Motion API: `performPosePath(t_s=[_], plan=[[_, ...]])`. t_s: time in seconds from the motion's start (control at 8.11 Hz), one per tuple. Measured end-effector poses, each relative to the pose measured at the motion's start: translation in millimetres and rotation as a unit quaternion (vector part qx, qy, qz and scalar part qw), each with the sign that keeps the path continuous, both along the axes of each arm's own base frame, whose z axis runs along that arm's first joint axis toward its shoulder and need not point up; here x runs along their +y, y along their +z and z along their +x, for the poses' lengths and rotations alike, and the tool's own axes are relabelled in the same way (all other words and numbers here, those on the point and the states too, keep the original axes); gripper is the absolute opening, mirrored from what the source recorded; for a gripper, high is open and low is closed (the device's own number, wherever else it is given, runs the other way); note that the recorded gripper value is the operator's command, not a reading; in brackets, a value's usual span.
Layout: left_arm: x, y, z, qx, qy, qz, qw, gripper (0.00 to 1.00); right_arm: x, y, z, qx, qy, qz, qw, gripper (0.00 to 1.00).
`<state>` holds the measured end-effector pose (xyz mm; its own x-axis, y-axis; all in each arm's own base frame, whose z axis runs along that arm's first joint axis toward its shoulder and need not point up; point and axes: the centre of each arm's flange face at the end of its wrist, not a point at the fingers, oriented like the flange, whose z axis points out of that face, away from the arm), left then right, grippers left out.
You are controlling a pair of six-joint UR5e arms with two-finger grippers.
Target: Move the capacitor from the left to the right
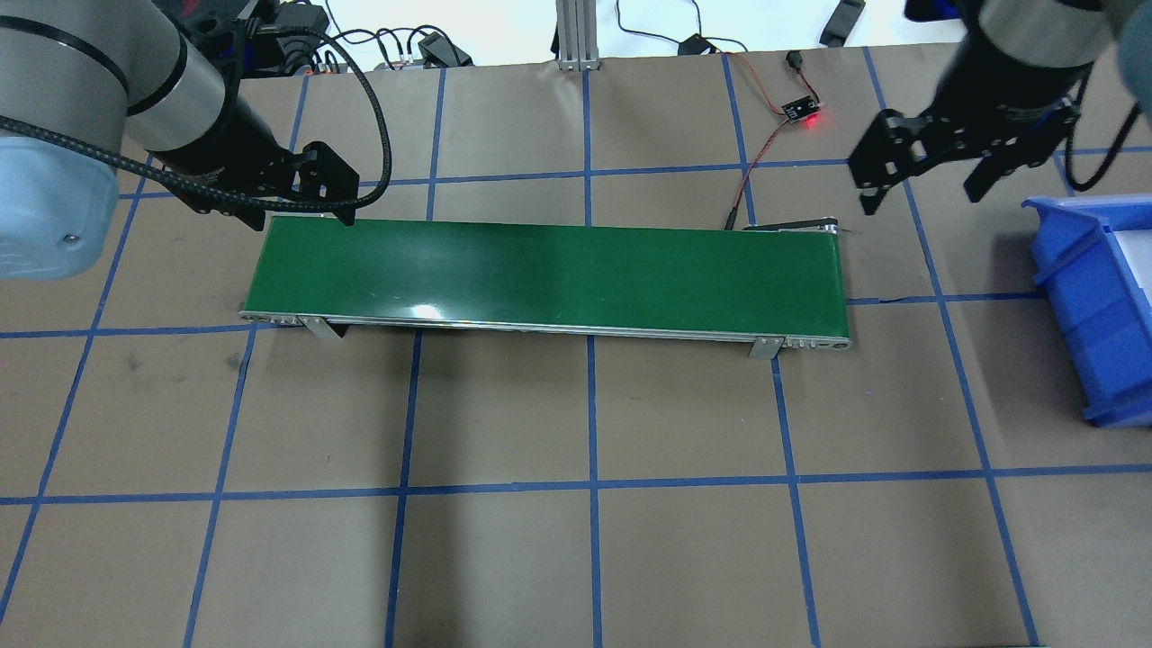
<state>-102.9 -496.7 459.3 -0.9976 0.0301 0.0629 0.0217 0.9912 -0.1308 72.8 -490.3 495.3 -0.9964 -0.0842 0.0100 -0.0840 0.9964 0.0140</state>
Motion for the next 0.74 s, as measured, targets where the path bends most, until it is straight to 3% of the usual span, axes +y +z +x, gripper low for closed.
performPosePath(t_s=[0.37, 0.74], plan=[[2.8, -1.8, 8.1, 0.0, 0.009, 0.02, 0.9998, 1.0, 20.5, 2.4, 97.7, 0.003, -0.015, -0.016, 0.9998, 1.0], [4.7, -10.0, 37.2, -0.045, 0.033, 0.046, 0.9974, 1.0, 25.4, 1.6, 119.0, 0.004, -0.023, -0.025, 0.9994, 1.0]])
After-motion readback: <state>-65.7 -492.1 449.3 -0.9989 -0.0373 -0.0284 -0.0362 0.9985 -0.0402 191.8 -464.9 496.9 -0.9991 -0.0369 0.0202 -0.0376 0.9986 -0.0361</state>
